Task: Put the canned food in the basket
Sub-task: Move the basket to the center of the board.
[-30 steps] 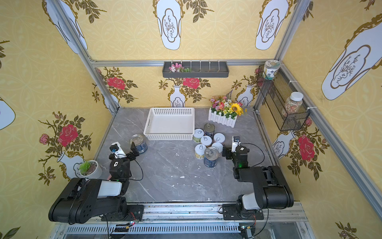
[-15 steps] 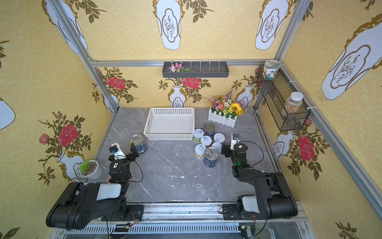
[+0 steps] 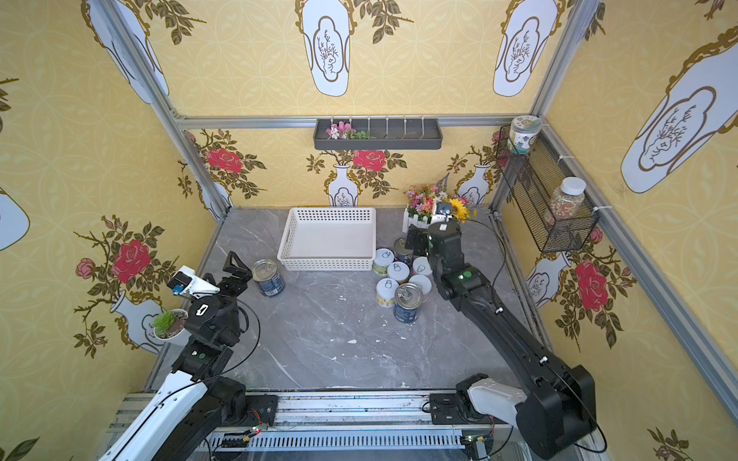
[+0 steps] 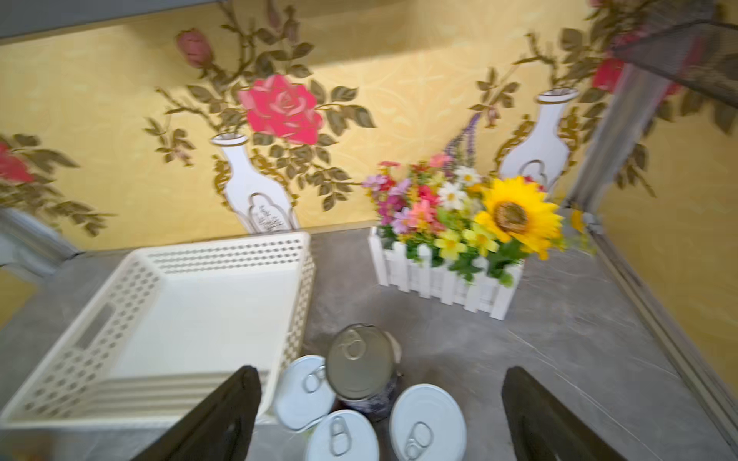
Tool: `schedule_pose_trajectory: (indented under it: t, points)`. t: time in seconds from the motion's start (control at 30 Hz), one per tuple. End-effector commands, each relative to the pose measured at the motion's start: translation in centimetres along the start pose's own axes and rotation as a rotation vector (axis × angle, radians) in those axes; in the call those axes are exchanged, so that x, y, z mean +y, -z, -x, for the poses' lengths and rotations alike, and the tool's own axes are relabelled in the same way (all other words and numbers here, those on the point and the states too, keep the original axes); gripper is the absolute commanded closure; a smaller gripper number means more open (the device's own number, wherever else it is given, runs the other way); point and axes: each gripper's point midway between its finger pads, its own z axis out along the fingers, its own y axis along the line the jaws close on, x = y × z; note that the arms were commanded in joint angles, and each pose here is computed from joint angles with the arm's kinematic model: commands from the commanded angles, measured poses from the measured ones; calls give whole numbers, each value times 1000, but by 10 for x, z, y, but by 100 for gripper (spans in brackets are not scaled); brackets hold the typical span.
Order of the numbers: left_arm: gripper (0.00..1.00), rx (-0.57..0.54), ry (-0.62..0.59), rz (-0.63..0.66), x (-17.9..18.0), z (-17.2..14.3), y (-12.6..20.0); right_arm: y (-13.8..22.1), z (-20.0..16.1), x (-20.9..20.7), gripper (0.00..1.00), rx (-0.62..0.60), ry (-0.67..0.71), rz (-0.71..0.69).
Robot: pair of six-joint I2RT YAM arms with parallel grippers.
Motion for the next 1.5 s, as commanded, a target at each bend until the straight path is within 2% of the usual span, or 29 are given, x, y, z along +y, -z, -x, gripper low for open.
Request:
schedule_pose_trajectory:
  t: [0.0, 0.13, 0.23, 0.27, 0.3, 0.4, 0.5, 0.63, 0.9, 0.93, 1.0, 1.03, 1.1, 1.13, 1.33, 1.47]
  points:
    - [0, 213, 123, -44, -22, -13, 7, 14, -32, 79, 3, 283, 168, 343]
    - [0, 361, 85, -151, -70, 10, 12, 28, -41, 155, 3, 241, 413, 498]
    - [0, 380, 12, -169, -80, 30, 19, 25, -69, 198, 3, 318, 581, 559]
    - [0, 404, -51, -202, -84, 31, 23, 20, -84, 208, 3, 358, 649, 556]
    - [0, 452, -107, -221, -86, 28, 26, 17, -98, 218, 2, 396, 720, 568]
    - [0, 606, -152, -129, -62, -2, 26, -5, -141, 230, 1, 512, 885, 543]
    - [0, 693, -176, -250, -57, -33, 33, -29, -175, 234, 1, 628, 962, 531]
    - [0, 706, -165, -331, -49, -53, 44, -53, -189, 237, 2, 661, 1023, 484]
    - [0, 710, -147, -382, -54, -52, 54, -88, -194, 234, 1, 663, 1085, 434]
    - [0, 715, -148, -368, -52, -54, 53, -92, -196, 232, 5, 678, 1079, 440]
    - [0, 715, -156, -333, -47, -54, 49, -101, -202, 226, 22, 718, 1056, 458]
    - [0, 714, -156, -326, -46, -55, 48, -106, -204, 222, 23, 728, 1047, 454]
    - [0, 721, -156, -329, -46, -56, 49, -114, -205, 216, 14, 735, 1034, 445]
    - [0, 722, -155, -331, -46, -56, 50, -116, -205, 214, 14, 736, 1032, 450]
    - [0, 704, -160, -312, -44, -53, 48, -120, -210, 209, 17, 771, 990, 518]
    - [0, 707, -161, -307, -43, -54, 48, -120, -211, 211, 29, 780, 967, 554]
